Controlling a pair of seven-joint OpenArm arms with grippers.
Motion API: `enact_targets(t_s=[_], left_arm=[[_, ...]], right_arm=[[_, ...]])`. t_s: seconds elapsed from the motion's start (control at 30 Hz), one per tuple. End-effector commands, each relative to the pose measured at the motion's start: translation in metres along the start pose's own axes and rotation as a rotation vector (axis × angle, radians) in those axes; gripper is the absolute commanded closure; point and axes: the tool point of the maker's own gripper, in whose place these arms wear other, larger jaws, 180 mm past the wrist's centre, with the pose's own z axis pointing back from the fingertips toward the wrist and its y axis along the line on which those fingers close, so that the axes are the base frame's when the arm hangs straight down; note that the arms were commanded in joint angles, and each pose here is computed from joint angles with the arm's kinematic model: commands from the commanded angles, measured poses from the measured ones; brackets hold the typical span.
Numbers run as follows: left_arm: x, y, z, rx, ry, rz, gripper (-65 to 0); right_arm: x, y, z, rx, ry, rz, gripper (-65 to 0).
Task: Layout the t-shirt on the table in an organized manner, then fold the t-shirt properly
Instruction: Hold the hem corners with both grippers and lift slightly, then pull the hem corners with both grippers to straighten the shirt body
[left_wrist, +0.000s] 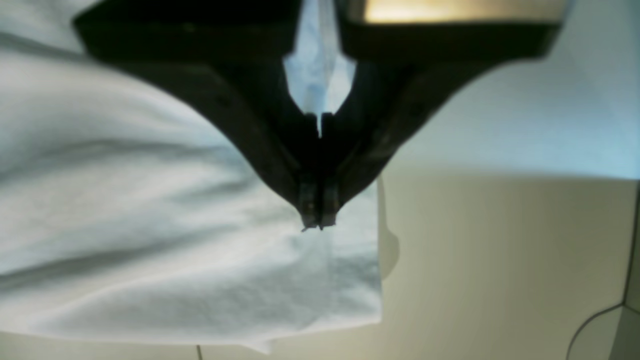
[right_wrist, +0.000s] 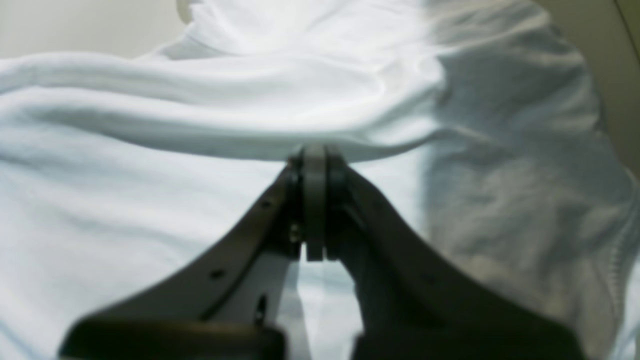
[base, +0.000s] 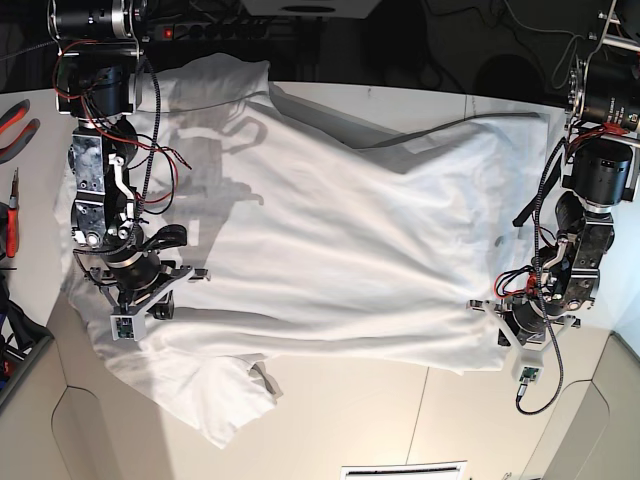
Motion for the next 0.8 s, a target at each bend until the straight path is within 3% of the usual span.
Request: enact_targets(t_s=[0.0, 0.17, 0.33, 0.57, 0.77], left_arm=[[0.027, 0.009, 0.003, 0.011, -0.069, -0.005, 0.0], [0.027, 0.010, 0.003, 0.012, -0.068, -0.005, 0.0], [0.025, 0.010, 0.013, 0.012, -0.100, 0.020, 0.0], [0.046, -0.017, 0.075, -0.203, -0.285, 0.113, 0.0], [0.011, -0.023, 0.114, -0.274, -0.231, 0.138, 0.0]], right_arm=[[0.025, -0.001, 0.000, 0.004, -0.070, 0.002, 0.0], [0.025, -0.001, 0.001, 0.003, -0.070, 0.002, 0.0], [0.036, 0.006, 0.024, 0.006, -0.141, 0.035, 0.0], [0.048, 0.018, 0.076, -0.005, -0.219, 0.128, 0.0], [0.018, 0.026, 0.107, 0.004, -0.137, 0.159, 0.0]])
